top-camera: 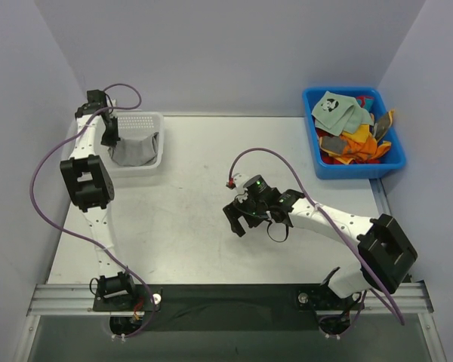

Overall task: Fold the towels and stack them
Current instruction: Neatly place the folded towel into the bin

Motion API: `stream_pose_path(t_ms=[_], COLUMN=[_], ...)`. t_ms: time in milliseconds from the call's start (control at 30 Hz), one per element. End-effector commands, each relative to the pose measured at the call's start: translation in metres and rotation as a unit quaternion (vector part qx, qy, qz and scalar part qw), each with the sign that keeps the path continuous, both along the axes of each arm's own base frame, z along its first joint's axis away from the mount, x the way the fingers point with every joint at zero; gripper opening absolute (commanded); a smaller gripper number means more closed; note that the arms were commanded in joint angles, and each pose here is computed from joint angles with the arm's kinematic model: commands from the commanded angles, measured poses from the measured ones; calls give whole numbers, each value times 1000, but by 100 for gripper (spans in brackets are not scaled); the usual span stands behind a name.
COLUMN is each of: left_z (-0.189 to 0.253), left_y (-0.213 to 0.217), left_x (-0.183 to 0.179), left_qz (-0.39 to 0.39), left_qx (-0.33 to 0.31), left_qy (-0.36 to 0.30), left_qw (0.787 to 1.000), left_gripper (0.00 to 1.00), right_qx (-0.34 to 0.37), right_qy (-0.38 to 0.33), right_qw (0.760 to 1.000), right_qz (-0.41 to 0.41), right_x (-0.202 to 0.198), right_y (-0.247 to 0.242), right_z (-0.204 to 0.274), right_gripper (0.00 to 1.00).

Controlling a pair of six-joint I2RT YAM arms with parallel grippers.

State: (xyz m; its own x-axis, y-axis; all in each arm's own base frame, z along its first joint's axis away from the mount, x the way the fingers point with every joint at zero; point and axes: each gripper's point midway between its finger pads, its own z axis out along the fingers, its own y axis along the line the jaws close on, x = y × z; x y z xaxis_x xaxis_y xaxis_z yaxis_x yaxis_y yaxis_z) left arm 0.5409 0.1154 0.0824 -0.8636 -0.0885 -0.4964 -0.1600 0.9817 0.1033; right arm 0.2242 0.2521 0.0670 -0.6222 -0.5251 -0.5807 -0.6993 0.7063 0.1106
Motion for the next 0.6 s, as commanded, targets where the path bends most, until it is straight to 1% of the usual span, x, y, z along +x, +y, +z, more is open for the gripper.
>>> stream_pose_path(t_ms=[0, 167, 433, 567], left_z=[49, 45, 47, 47], left_y=[23, 31, 45, 49], left_x=[-1, -3, -2, -2], left_qz=[22, 36, 68, 72], left_qx=[56, 60, 43, 43], left_qy=[-35, -31, -47, -50], left_qw=[998, 997, 996, 995], left_gripper=[0, 0, 0, 0], right_qx=[5, 5, 3, 4], right_qy=[-3, -1, 2, 3], right_qw=[1000, 1000, 1000, 1000], right_qz=[3, 4, 2, 4], right_x=[4, 4, 4, 4], right_y=[5, 6, 5, 7], right_z=[9, 8, 6, 7], right_gripper=[92, 92, 92, 92])
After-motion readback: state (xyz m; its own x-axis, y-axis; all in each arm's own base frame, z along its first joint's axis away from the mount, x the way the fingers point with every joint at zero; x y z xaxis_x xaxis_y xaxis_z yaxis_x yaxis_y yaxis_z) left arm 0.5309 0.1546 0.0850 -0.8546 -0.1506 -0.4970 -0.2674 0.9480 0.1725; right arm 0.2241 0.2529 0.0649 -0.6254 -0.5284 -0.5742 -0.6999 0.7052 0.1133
